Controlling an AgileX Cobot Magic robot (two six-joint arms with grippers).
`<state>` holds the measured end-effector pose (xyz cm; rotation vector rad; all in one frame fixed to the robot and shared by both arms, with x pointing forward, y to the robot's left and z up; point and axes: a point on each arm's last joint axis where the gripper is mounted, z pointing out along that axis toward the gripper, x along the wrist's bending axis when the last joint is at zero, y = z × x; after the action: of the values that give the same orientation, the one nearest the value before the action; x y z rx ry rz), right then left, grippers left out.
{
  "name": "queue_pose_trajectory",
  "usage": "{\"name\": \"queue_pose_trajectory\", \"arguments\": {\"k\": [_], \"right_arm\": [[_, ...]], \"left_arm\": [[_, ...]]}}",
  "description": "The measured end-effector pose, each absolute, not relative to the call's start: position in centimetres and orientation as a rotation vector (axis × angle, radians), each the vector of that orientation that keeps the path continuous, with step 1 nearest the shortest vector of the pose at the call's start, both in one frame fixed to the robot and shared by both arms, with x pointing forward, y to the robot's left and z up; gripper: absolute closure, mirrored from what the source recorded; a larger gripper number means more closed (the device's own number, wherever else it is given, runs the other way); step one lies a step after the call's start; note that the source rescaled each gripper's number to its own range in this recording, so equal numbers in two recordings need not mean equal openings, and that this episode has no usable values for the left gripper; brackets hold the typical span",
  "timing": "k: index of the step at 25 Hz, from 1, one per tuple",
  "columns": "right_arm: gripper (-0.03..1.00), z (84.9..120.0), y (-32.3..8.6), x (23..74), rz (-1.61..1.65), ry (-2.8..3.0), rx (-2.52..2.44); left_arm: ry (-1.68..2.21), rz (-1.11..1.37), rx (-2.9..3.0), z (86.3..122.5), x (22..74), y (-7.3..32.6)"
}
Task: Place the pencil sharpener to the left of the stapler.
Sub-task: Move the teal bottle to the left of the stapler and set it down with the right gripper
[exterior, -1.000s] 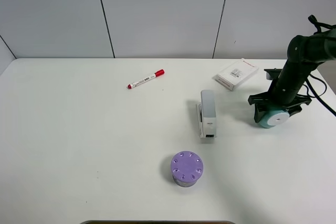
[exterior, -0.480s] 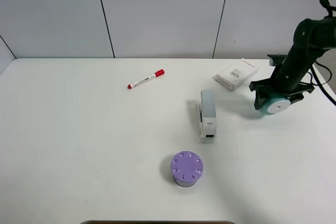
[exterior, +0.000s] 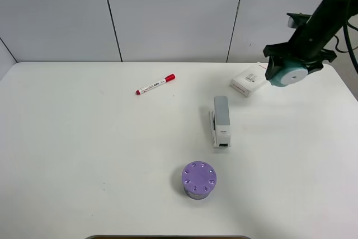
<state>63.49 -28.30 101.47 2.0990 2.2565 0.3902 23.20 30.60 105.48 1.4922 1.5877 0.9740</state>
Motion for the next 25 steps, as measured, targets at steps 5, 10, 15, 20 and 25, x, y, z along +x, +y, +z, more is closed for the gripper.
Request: {"name": "queue_pose_trajectory", "arguments": {"k": [5,10,15,20,25], "right_arm": [[0.97,104.8,-23.1,63.9,0.473,2.366,1.905],[0.97,107.1,-16.7,63.0,0.567,2.477,1.696],[0.97,107.8,-11.3,61.3,0.641,2.557,1.538],[0.97,106.4,-6.3,59.3,0.636,2.677,1.395],[0.97,103.4,-2.6,58.1,0.574,2.781,1.311]], "left_arm": [[1.588,0.974,1.492,105.5,23.2,30.6],[1.588,0.974,1.492,105.5,23.2,30.6],[1.588,0.974,1.492,105.5,23.2,30.6],[1.588,0.974,1.492,105.5,23.2,30.6],[1.588,0.974,1.492,105.5,23.2,30.6]]}}
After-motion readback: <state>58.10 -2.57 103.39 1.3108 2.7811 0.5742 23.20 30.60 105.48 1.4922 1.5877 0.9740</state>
